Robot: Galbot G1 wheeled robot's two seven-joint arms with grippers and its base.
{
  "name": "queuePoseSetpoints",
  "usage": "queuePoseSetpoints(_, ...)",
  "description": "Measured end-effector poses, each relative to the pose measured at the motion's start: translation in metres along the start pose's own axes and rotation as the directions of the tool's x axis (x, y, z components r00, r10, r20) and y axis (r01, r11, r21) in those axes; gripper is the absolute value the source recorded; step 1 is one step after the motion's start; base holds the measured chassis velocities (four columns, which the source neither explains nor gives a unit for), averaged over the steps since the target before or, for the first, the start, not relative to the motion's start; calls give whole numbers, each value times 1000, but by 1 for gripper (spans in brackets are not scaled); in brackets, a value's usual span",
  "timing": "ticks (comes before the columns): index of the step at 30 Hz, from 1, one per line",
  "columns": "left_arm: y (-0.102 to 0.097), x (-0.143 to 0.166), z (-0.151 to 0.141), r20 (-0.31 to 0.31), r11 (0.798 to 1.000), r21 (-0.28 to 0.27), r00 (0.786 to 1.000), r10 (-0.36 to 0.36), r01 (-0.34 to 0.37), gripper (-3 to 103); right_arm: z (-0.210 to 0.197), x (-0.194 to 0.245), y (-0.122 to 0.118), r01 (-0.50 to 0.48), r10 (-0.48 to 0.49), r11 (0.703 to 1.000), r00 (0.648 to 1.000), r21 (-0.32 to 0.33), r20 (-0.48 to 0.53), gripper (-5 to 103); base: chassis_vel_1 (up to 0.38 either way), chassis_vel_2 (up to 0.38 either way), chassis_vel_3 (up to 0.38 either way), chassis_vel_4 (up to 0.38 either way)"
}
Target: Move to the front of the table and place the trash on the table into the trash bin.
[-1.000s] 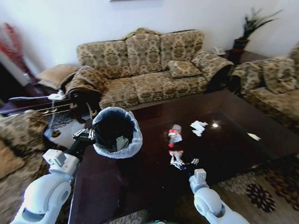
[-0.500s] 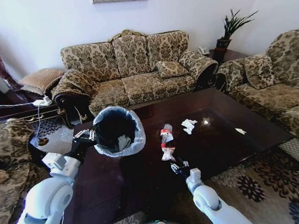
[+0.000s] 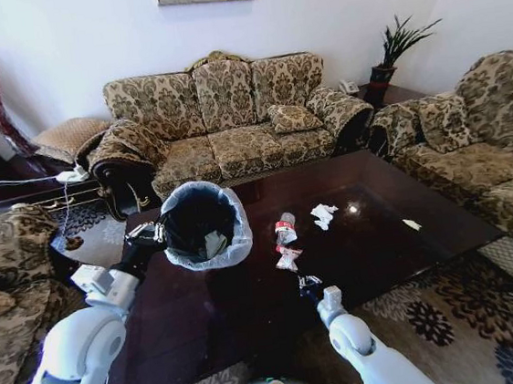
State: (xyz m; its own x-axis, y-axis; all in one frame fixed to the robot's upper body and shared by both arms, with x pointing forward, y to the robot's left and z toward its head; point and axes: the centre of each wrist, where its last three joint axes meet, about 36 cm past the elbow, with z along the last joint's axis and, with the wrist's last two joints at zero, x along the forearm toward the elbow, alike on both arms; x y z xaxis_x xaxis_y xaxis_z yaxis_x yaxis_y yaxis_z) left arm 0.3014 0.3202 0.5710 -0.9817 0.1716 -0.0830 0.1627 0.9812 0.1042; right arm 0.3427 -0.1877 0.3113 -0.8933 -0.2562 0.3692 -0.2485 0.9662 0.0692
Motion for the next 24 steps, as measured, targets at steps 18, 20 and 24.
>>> queuePoseSetpoints(18,6,-6,7,-10,1000,-1,1000,15,-15,2,-35,-27,-5,-1,-1,999,999,50,48,21,0,0,0,0)
queuePoseSetpoints(20,6,-6,7,-8,1000,-2,1000,16,-16,2,-35,-31,-5,6,-8,999,999,52,46,27,0,0,0,0)
queuePoseSetpoints(24,5,-5,7,5,1000,-3,1000,17,-16,2,-37,-38,-3,18,-21,998,999,55,44,38,0,0,0,0)
